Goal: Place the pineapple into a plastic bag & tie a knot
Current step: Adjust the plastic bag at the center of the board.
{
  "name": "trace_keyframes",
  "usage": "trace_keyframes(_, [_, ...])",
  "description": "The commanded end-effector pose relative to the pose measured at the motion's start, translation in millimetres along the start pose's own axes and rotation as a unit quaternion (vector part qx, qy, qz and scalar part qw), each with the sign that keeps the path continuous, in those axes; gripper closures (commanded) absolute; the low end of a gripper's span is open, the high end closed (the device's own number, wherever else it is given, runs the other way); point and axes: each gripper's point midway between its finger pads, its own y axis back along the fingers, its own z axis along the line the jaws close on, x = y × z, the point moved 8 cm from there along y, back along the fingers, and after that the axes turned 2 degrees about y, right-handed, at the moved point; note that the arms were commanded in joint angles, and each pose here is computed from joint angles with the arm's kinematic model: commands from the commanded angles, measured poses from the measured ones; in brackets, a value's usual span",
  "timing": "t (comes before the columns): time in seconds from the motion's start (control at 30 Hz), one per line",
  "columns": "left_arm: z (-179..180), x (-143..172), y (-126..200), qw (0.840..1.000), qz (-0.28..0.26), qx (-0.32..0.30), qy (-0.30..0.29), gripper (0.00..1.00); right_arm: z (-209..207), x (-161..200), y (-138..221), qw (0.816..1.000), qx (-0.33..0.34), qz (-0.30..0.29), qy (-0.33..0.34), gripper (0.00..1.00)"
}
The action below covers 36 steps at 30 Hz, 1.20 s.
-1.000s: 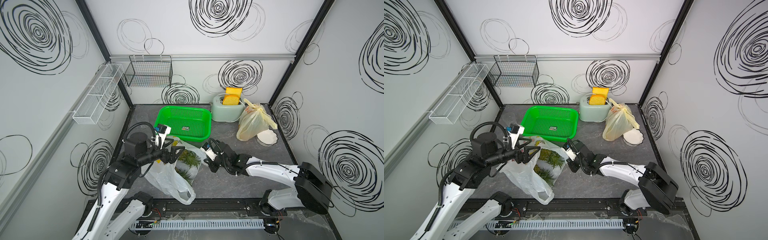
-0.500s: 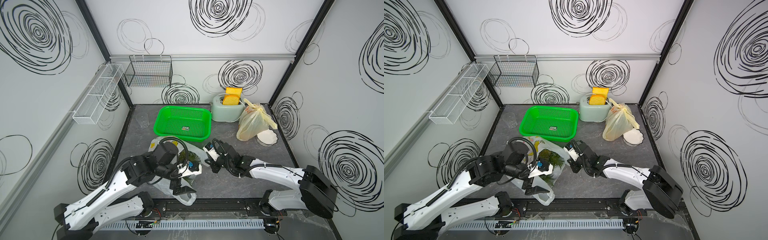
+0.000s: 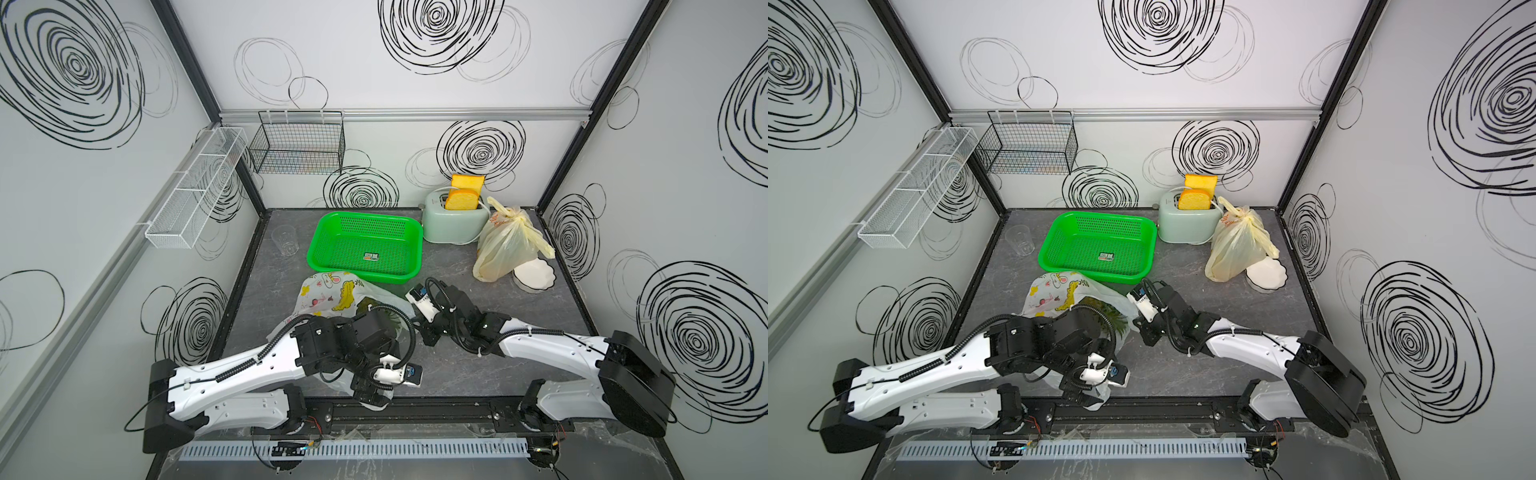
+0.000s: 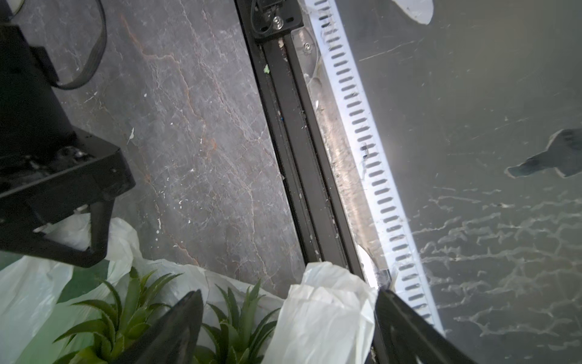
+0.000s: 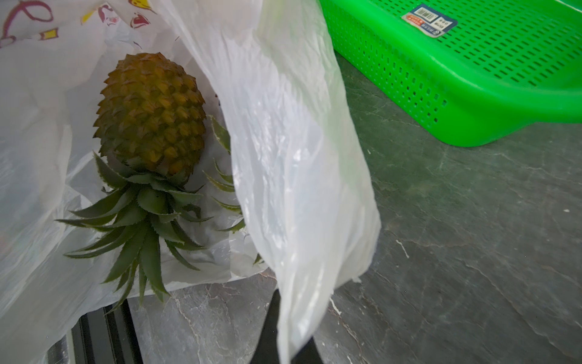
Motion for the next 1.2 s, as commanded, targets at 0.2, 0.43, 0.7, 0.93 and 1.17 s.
trace_keyframes(0.2, [-7,30,-11,0.998,0.062,0.031,-0.016,0.37,2,-6,5,1.000,-0.010,-0.023,-0.006,1.00])
trace_keyframes(0.43, [-2,39,-16,0.996,0.091,0.006,-0.022,0.60,3,-9,4,1.000,-0.013,-0.021,-0.008,1.00])
trace_keyframes(0.7, [8,-11,43,0.992,-0.075,-0.103,-0.018,1.00,8,-38,42,0.997,0.011,-0.079,-0.015,1.00])
trace_keyframes(0.93, [-5,-37,139,0.907,-0.347,-0.239,0.016,1.00,23,-100,127,0.969,0.034,-0.245,-0.008,1.00])
trace_keyframes(1.17, [-3,-30,201,0.774,-0.497,-0.383,0.075,1.00,38,-158,198,0.933,0.056,-0.353,0.036,1.00])
